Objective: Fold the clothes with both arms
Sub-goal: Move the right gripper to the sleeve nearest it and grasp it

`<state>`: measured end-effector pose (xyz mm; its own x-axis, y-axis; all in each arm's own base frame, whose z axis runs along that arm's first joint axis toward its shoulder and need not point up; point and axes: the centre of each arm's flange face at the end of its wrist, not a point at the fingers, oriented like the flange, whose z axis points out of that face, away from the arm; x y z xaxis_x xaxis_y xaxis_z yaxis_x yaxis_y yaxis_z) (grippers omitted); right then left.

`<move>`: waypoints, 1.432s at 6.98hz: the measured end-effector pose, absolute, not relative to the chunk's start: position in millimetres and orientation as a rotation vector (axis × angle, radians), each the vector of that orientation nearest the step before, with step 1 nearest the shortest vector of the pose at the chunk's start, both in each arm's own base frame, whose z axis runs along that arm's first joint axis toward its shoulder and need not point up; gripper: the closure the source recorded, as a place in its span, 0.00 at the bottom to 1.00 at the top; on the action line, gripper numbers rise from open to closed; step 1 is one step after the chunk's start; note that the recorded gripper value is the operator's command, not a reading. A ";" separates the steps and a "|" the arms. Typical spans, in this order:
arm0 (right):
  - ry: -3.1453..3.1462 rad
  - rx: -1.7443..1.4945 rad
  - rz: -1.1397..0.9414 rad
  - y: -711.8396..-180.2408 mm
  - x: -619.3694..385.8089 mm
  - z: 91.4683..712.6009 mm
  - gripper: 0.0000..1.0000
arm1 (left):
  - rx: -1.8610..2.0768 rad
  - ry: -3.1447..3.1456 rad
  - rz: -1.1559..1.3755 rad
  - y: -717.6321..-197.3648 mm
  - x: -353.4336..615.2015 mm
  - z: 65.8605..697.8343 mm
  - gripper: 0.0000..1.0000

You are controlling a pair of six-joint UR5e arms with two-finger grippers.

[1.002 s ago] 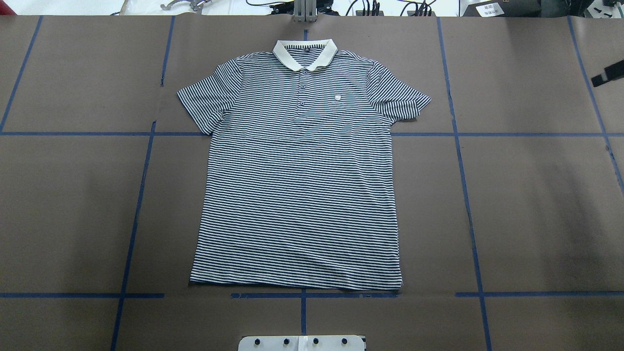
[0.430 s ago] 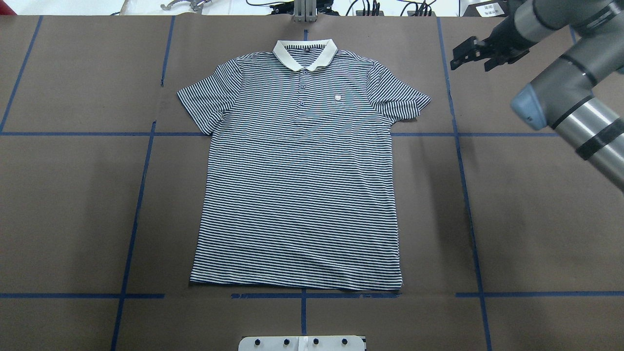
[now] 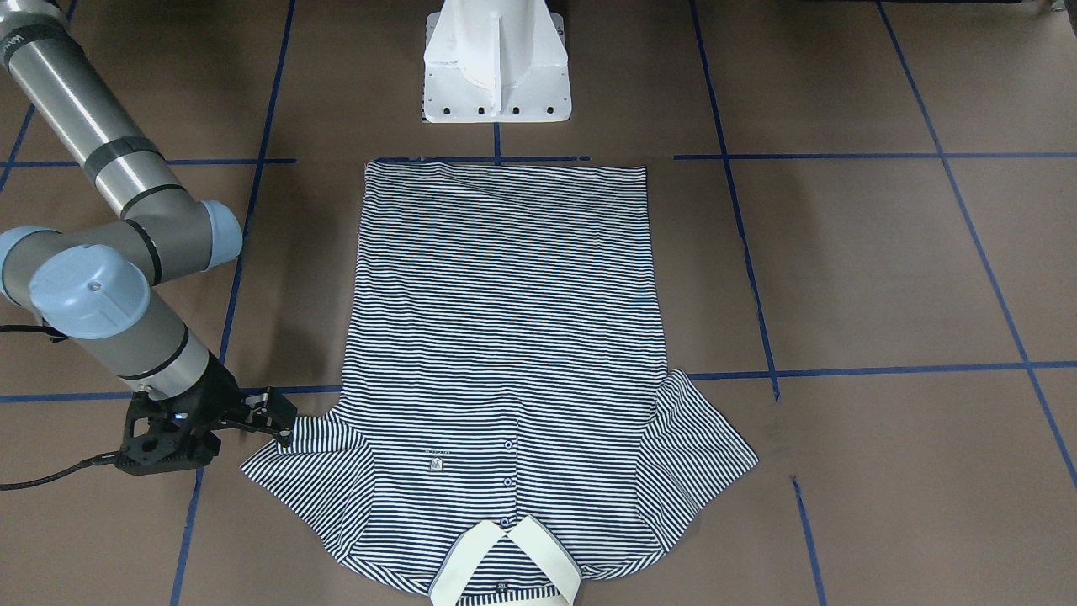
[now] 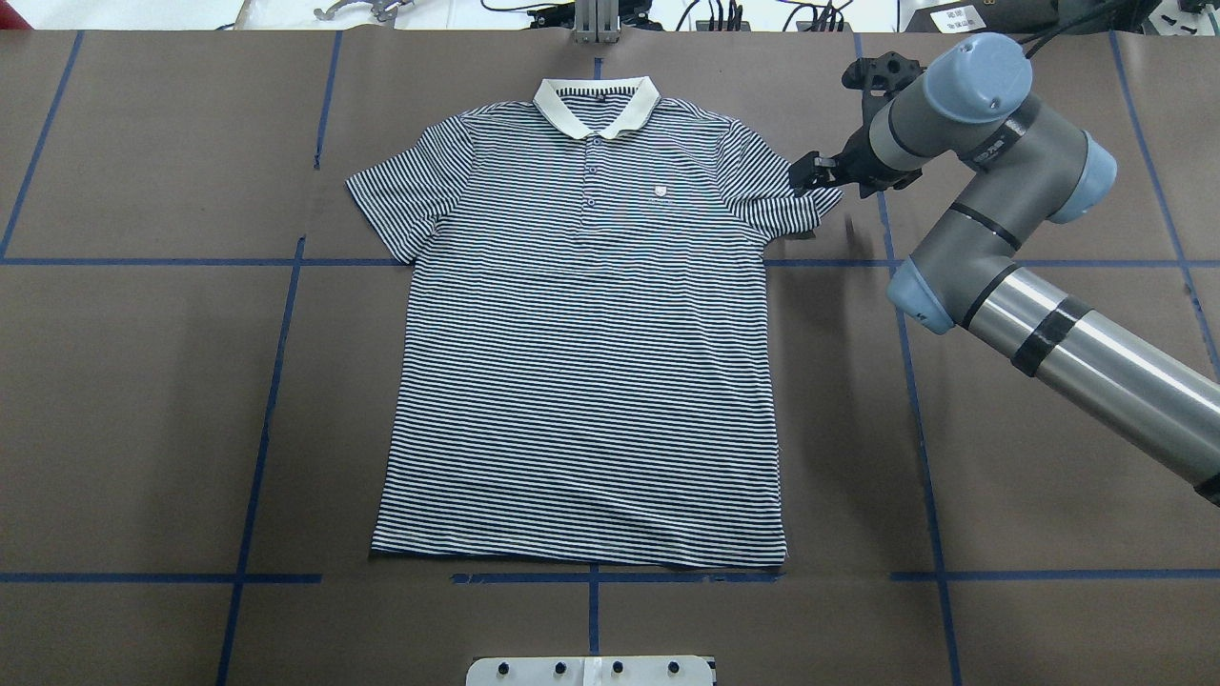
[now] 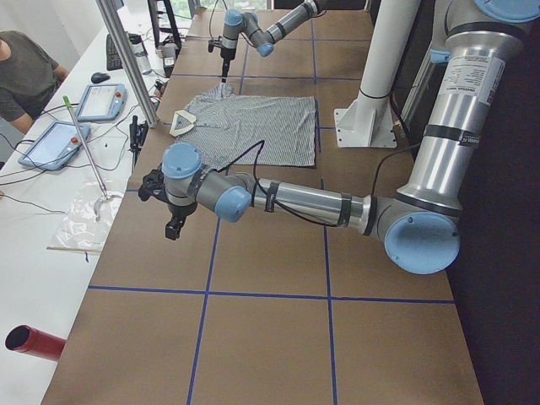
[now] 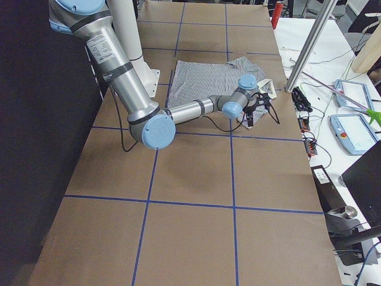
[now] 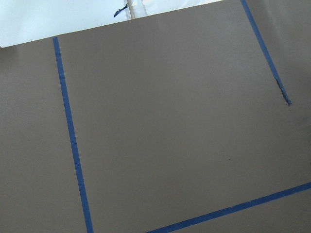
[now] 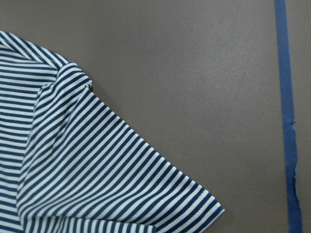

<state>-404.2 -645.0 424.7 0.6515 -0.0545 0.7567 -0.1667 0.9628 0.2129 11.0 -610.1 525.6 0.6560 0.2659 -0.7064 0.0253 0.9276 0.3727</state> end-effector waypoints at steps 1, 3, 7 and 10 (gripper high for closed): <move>-0.844 0.280 0.045 -643.8 -410.5 431.5 0.01 | 0.369 0.849 0.140 -610.3 11.1 525.9 0.00; -0.819 0.292 0.020 -646.8 -408.8 440.5 0.04 | 0.369 0.848 0.140 -610.3 11.1 526.1 0.00; -0.778 0.301 0.011 -661.2 -413.8 447.1 0.39 | 0.368 0.847 0.142 -609.4 10.8 528.0 0.00; -0.778 0.308 0.010 -666.6 -416.3 440.6 0.82 | 0.368 0.846 0.144 -609.2 10.7 528.7 0.00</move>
<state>-416.3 -666.6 440.6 0.7143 -0.1037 0.6921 -0.1222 0.9553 0.2693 10.7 -609.2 528.7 0.6575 0.2683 -0.7040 0.0208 0.9276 0.3729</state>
